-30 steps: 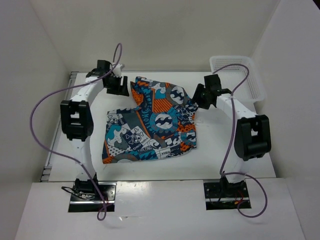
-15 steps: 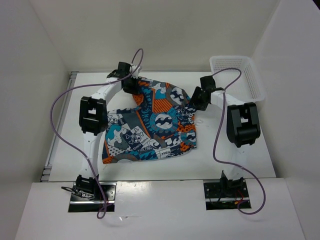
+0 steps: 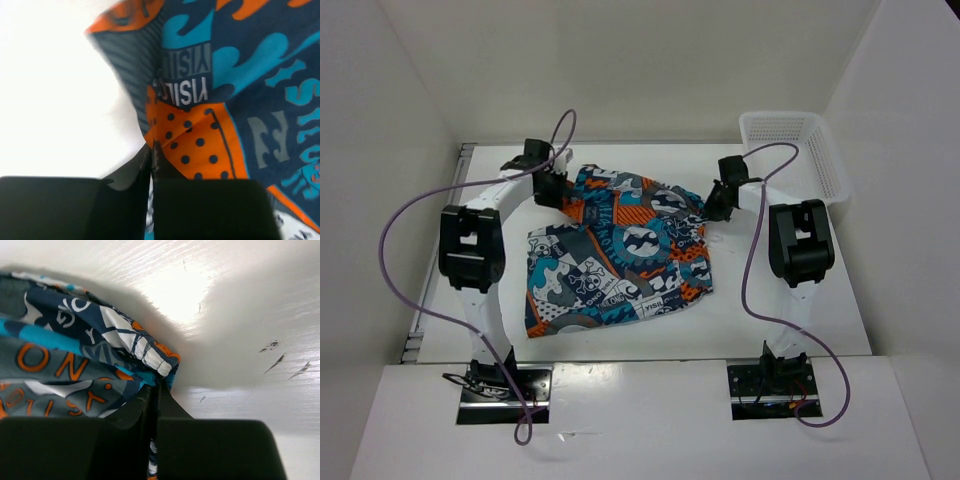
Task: Fold and stack the shorts
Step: Flatten the shorts out
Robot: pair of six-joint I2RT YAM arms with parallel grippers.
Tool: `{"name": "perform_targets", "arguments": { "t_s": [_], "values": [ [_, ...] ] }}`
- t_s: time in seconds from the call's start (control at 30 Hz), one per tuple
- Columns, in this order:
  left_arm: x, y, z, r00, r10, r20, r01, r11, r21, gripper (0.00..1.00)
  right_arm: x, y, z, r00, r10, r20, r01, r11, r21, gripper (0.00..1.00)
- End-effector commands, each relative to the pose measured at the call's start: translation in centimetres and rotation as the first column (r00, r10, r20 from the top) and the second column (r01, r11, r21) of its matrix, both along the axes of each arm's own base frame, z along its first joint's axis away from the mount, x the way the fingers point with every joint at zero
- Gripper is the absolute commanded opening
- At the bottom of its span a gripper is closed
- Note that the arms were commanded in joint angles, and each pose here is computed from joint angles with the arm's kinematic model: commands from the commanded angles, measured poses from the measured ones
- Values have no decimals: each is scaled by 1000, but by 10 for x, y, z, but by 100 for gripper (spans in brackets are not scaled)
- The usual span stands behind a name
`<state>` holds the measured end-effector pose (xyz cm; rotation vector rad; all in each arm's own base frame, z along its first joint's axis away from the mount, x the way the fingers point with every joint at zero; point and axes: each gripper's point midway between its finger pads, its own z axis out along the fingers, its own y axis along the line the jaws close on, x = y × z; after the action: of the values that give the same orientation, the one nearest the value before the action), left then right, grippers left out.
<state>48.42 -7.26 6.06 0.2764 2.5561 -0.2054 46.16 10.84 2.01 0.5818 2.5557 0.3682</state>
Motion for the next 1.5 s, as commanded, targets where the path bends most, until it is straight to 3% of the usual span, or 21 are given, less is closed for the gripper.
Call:
{"name": "perform_targets", "arguments": {
  "t_s": [0.0, 0.07, 0.1, 0.13, 0.17, 0.23, 0.3, 0.37, 0.47, 0.6, 0.73, 0.93, 1.13, 1.2, 1.33, 1.37, 1.4, 1.47],
  "values": [
    [-34, 27, 9, 998, 57, -37, -55, 997, 55, 9, 3, -6, -7, 1000, -4, -8, 3, 999, -50, 0],
    [-62, 26, 0, 992, 46, -115, -41, 998, 45, 17, 2, 0, -3, 999, 39, 3, -39, 998, -57, 1],
    [-68, 24, 1, 991, 39, -129, -34, 999, 34, 28, 0, 7, 3, 995, 97, 17, -96, 993, -63, 5],
    [-75, 18, 8, 990, 20, -140, -20, 1000, 3, 38, 0, 20, 11, 987, 154, 38, -152, 987, -47, 22],
    [-77, 15, 11, 990, 11, -141, -13, 1000, -12, 47, 0, 26, 21, 980, 188, 62, -185, 981, -52, 31],
    [-66, 14, 36, 997, 5, -75, -8, 999, -41, 59, 0, 32, 36, 962, 258, 95, -250, 964, -88, 43],
    [-48, 11, 61, 1000, -2, 5, 3, 997, -75, 64, 2, 34, 63, 948, 278, 155, -263, 958, -113, 53],
    [-13, 11, 99, 993, -4, 120, 16, 995, -102, 68, 7, 27, 80, 944, 264, 199, -236, 960, -153, 57],
    [32, 13, 123, 975, 0, 221, 25, 993, -112, 71, 21, 19, 108, 937, 229, 264, -180, 964, -196, 59],
    [87, 10, 97, 974, -4, 228, 32, 992, -118, 74, 36, 7, 100, 953, 195, 231, -143, 964, -224, 59],
    [113, -20, 77, 972, -54, 228, 84, 989, -125, 79, 44, -2, 63, 976, 158, 148, -121, 965, -231, 61],
    [114, -40, 30, 984, -86, 156, 105, 988, -118, 84, 47, -8, 41, 983, 153, 101, -131, 971, -199, 67],
    [121, -46, 12, 985, -91, 146, 108, 988, -112, 84, 26, 4, 12, 978, 208, 25, -203, 970, -131, 67],
    [117, -48, 5, 987, -99, 124, 115, 986, -123, 78, 18, 4, 4, 975, 222, 3, -220, 967, -126, 64],
    [107, -53, -8, 990, -121, 75, 131, 979, -153, 49, 16, 12, -10, 969, 248, -19, -248, 965, -82, 42],
    [104, -55, -11, 990, -128, 66, 138, 977, -164, 40, 11, 13, -17, 967, 252, -43, -255, 964, -72, 26],
    [102, -55, -14, 990, -128, 57, 136, 977, -164, 23, 16, 14, -13, 969, 245, -30, -246, 967, -68, 18],
    [103, -55, -2, 989, -128, 78, 140, 977, -164, 10, 19, 17, -8, 968, 252, -15, -252, 966, -57, 0]
  ]
}}
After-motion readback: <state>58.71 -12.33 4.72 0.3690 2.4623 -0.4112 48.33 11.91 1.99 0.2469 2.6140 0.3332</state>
